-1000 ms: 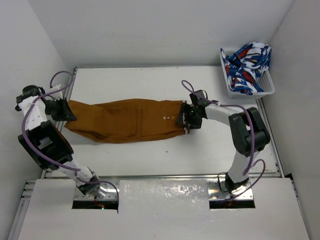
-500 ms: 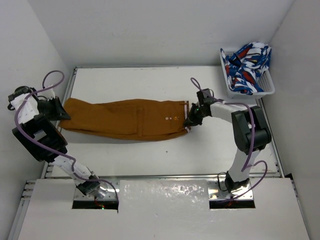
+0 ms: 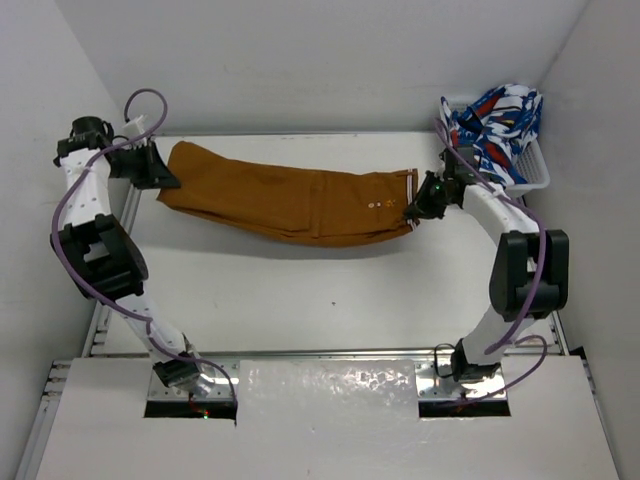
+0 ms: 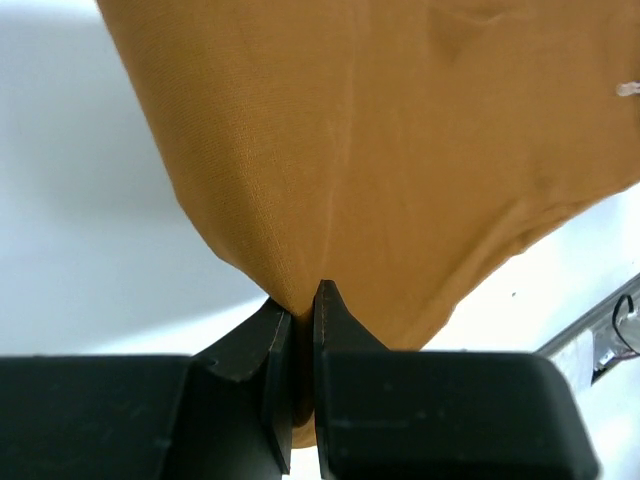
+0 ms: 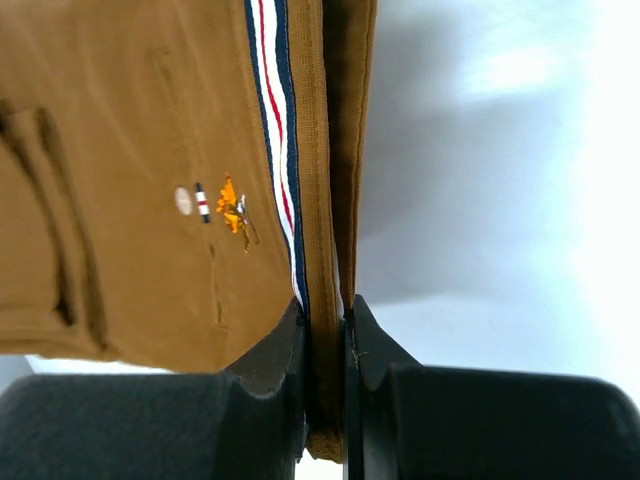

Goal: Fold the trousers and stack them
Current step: Fold the trousers

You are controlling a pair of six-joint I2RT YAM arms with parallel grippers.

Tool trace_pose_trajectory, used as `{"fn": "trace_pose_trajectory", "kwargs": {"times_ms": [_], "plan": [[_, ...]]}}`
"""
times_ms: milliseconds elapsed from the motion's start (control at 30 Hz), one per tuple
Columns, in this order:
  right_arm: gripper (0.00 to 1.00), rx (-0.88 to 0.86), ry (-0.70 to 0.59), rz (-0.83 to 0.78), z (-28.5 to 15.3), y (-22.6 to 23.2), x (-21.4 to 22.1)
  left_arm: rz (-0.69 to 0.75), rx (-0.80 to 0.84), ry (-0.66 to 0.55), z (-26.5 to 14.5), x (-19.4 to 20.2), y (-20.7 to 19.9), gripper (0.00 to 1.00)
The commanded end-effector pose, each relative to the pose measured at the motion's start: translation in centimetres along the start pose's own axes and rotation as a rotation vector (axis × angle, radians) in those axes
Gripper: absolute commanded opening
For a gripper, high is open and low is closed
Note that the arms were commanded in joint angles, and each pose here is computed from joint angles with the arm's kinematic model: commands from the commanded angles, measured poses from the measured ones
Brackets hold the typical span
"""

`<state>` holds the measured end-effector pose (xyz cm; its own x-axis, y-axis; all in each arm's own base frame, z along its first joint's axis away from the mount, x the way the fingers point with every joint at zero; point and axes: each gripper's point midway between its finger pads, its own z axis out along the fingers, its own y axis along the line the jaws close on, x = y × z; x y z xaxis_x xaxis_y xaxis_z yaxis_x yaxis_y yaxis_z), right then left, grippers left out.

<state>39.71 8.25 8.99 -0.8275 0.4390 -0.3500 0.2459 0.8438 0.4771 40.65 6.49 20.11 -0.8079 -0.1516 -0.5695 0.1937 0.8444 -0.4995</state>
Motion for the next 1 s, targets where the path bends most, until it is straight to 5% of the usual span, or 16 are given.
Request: {"fn": "trace_pose_trajectory", "kwargs": {"times_ms": [0, 233, 433, 533, 633, 767, 833, 900, 967], "plan": [[0.00, 0.061, -0.035, -0.026, -2.1, -1.9, 0.6, -0.025, -0.097, 0.014, -1.9, 2.4, 2.1, 0.00], [0.03, 0.257, 0.092, -0.030, -2.1, -8.1, 7.3, -0.099, -0.264, 0.219, -1.9, 15.4, 7.0, 0.00], [0.58, 0.368, 0.184, -0.135, -2.9, -9.4, 6.5, -0.103, -0.263, 0.272, -0.7, 18.4, 7.8, 0.00], [0.65, 0.496, 0.053, -0.256, -5.2, -8.9, 2.1, -0.080, -0.238, 0.266, -1.1, 17.6, 7.3, 0.00], [0.66, 0.548, -0.095, -0.409, -6.9, -5.2, -1.7, -0.073, -0.230, 0.306, -1.4, 18.7, 6.9, 0.00], [0.63, 0.336, -0.131, -0.630, -3.5, 5.0, 0.4, -0.058, -0.252, 0.316, -1.8, 19.1, 6.9, 0.00], [0.53, 0.194, -0.107, -0.643, -0.3, 8.5, 2.4, -0.036, -0.250, 0.272, -2.2, 17.1, 6.8, 0.00], [0.32, 0.047, -0.019, -0.635, 1.8, 11.6, 5.9, -0.015, -0.183, 0.229, -2.4, 15.1, 5.3, 0.00], [0.24, -0.112, 0.054, -0.597, 4.1, 14.5, 8.9, 0.058, -0.124, 0.140, -3.1, 11.3, 3.6, 0.00]]}}
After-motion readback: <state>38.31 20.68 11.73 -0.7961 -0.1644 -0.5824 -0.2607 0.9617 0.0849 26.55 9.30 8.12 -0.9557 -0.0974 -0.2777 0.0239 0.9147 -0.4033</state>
